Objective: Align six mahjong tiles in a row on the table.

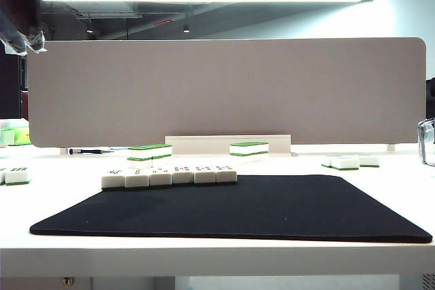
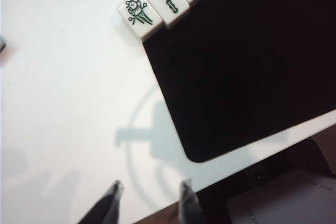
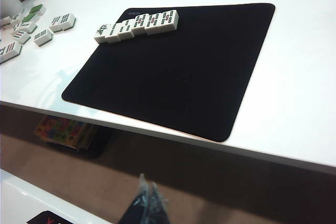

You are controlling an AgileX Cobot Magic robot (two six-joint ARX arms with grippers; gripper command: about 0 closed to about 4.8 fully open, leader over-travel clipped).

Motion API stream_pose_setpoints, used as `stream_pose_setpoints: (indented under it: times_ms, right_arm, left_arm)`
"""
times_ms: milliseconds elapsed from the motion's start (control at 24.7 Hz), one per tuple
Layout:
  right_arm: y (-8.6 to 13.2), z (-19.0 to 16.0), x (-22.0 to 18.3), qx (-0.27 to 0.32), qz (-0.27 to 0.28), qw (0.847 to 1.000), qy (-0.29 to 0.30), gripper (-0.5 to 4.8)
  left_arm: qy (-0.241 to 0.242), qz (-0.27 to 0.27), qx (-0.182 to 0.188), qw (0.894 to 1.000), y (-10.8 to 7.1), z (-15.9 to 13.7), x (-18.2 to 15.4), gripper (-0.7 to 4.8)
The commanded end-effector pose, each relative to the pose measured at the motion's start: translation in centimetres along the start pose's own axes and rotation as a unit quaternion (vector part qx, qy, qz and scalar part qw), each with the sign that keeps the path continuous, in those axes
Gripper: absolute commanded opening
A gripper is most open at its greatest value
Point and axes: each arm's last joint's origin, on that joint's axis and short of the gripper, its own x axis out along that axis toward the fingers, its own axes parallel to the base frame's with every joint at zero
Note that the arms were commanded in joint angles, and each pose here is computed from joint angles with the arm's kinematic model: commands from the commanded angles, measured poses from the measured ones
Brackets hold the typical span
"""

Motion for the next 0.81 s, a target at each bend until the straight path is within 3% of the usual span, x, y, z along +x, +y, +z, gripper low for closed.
stream_pose_setpoints:
  times_ms: [41,446,527,689,811]
  right_arm:
    - [0.1,0.0,-0.2,-0.008,0.002,1.000,-0.011,-0.01]
    - [0.1,0.0,-0.2,-0.008,0.002,1.000,-0.011,-0.01]
    - [0.1,0.0,-0.2,-0.008,0.002,1.000,-0.011,-0.01]
    - [0.1,0.0,-0.2,-0.008,0.002,1.000,-0.011,-0.01]
    - [0.1,0.0,-0.2,-0.008,0.002,1.000,-0.011,-0.01]
  left_arm:
    - [-0.007,-0.004,-0.001,1.000,0.0,0.1,-0.1,1.43]
    - [-0.008,-0.004,0.002,1.000,0.0,0.1,-0.1,1.43]
    - [-0.018,0.002,0.016,1.000,0.0,0.3,-0.1,1.43]
    - [-0.095,0.012,0.025,0.995,0.2,0.9,-0.8,1.43]
    - [-0.199,0.035,-0.006,0.979,1.0,0.7,-2.1,1.43]
